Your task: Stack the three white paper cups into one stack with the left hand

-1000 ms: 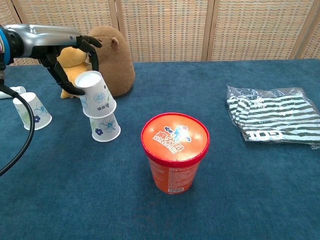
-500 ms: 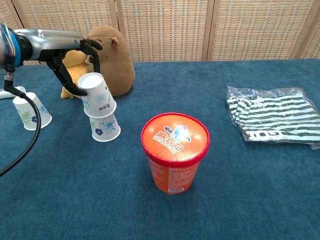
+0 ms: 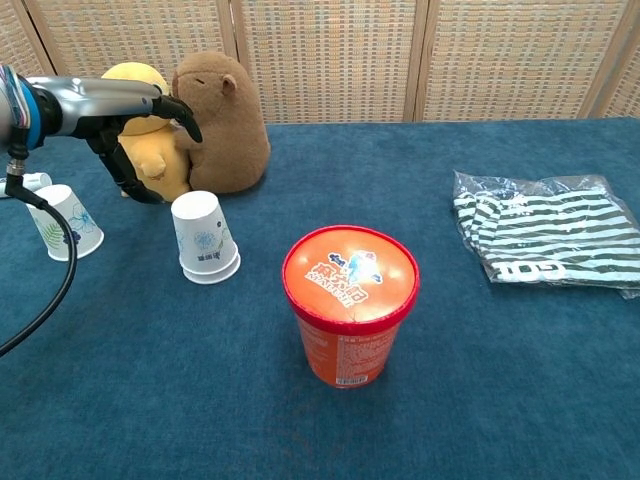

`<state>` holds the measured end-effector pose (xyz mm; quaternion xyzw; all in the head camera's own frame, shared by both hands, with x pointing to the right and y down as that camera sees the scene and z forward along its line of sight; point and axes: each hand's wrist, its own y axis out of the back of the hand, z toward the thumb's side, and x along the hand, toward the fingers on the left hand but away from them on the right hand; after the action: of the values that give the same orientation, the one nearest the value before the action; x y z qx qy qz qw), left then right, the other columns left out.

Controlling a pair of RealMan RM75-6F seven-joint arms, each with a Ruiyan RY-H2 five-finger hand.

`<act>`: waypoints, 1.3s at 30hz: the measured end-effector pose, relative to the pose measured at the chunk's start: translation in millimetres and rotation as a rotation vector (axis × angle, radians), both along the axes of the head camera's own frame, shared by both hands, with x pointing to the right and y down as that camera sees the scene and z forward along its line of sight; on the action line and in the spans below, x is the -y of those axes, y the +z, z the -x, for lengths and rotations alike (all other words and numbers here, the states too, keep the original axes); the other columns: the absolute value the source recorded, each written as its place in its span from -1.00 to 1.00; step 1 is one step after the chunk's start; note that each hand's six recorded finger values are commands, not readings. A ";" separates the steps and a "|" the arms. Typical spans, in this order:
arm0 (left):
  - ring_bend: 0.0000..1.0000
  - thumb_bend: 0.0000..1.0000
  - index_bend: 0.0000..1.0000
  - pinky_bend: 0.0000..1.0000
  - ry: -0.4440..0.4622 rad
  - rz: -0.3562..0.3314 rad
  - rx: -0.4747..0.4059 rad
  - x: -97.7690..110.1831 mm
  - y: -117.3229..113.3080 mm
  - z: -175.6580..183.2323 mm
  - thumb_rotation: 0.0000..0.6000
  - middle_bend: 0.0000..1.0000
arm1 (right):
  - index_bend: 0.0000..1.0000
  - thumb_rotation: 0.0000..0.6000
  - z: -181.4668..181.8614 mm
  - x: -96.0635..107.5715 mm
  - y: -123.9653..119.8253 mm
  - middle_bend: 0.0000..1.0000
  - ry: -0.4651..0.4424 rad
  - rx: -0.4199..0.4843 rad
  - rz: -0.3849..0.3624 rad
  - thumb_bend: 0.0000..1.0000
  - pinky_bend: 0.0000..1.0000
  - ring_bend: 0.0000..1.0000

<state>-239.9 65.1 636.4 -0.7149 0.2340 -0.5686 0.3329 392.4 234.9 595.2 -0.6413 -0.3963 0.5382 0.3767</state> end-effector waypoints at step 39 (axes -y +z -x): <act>-1.00 -0.52 -0.52 -1.00 -0.120 -0.035 0.242 -4.9 11.1 158.7 1.00 -1.00 | -1.00 1.00 5.8 -2.6 0.8 -1.00 -0.019 -0.015 0.000 -1.00 -1.00 -1.00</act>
<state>-398.6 69.9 647.5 -0.6199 0.2443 -0.6654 0.3365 386.5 237.4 596.0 -0.6410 -0.3874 0.5395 0.3848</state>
